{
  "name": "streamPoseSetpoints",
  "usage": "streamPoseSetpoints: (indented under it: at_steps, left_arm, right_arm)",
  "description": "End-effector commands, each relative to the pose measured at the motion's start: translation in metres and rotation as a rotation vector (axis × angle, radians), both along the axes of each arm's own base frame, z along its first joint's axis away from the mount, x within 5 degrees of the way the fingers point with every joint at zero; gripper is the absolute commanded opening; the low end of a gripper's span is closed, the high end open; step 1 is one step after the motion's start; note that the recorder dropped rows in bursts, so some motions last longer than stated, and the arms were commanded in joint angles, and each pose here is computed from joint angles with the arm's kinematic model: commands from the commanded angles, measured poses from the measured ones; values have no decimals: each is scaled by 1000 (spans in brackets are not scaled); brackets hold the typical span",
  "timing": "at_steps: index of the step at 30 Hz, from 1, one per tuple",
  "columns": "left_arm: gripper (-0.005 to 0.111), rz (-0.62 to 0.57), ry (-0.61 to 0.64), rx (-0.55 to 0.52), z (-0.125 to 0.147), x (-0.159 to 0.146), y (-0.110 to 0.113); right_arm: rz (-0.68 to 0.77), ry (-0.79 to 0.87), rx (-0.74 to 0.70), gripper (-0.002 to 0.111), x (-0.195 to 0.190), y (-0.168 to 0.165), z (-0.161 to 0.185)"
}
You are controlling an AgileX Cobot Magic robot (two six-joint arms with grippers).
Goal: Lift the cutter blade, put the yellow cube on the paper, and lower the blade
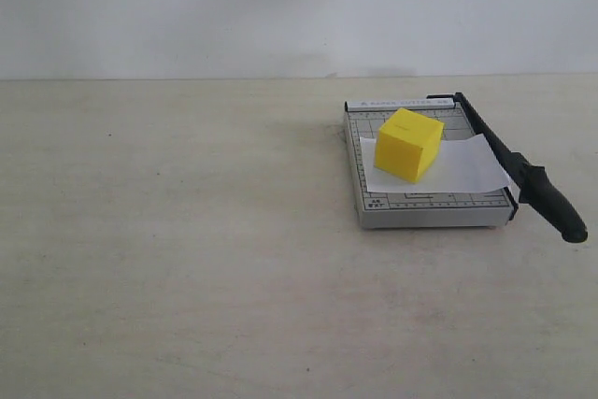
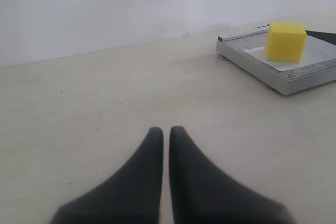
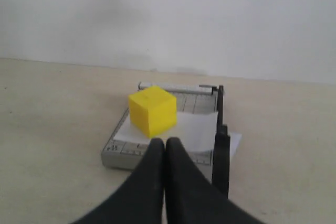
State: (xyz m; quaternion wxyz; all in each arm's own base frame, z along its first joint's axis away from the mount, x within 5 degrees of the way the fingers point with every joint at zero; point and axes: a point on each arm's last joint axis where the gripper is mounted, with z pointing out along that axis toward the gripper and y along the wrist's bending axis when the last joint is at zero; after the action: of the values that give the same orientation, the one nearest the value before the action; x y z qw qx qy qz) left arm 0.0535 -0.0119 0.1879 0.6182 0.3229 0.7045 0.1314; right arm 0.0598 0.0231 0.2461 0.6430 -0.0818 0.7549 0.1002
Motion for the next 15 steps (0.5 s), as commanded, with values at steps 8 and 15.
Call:
streamPoseSetpoints:
  at_steps: [8,15]
  left_arm:
    - [5,2,-8,8,0,0,0]
    - [5,2,-8,8,0,0,0]
  right_arm:
    - [-187,80,44,0,-10,-16,-44]
    - [-235,-95,46,0,-3,-21,-46]
